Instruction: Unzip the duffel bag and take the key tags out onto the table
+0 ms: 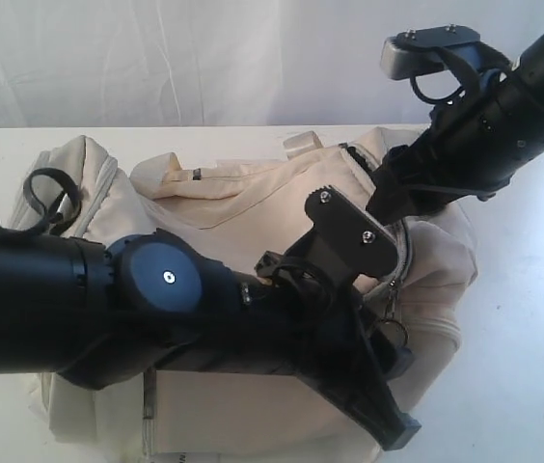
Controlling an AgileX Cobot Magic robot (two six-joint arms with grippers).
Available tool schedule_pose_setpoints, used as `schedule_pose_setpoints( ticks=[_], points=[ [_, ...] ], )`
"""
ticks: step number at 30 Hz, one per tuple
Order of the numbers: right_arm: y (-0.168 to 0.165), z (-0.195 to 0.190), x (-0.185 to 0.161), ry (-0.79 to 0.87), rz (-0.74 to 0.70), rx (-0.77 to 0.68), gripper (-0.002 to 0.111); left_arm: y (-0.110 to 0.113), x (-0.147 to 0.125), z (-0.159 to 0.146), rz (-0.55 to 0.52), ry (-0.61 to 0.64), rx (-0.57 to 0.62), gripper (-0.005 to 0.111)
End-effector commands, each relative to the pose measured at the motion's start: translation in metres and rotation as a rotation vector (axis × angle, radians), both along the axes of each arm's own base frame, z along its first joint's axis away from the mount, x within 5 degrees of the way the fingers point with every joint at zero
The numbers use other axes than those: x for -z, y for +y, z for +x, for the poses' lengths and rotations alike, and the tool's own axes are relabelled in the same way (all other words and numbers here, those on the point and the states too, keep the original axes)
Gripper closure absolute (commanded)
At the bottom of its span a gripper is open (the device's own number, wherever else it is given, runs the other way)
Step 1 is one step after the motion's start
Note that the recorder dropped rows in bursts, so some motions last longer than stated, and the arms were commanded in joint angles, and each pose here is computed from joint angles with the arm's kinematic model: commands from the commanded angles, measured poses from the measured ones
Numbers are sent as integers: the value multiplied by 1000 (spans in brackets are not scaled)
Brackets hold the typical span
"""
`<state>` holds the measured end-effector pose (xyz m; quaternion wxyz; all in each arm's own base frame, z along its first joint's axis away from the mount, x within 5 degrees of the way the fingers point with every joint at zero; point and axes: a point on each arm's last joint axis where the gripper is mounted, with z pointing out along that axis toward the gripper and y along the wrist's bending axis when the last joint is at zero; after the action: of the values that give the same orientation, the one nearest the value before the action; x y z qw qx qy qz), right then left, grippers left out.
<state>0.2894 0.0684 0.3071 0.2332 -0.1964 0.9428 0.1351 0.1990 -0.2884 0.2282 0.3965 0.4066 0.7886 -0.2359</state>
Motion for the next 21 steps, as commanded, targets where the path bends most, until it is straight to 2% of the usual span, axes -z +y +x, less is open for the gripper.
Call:
schedule_pose_setpoints(
  ticks=[1, 7, 13, 18, 21],
  points=[
    [-1, 3, -2, -29, 3, 4, 49, -9, -9, -2, -10, -32, 47, 54],
    [-1, 3, -2, -28, 8, 5, 49, -14, 12, 2, 21, 24, 14, 54],
    [0, 3, -3, -25, 20, 6, 49, -13, 13, 5, 17, 16, -14, 57],
    [1, 8, 6, 5, 22, 8, 49, -16, 7, 7, -1, 6, -15, 66],
    [3, 11, 13, 42, 31, 6, 49, -16, 6, 7, -2, 1, -16, 76]
  ],
)
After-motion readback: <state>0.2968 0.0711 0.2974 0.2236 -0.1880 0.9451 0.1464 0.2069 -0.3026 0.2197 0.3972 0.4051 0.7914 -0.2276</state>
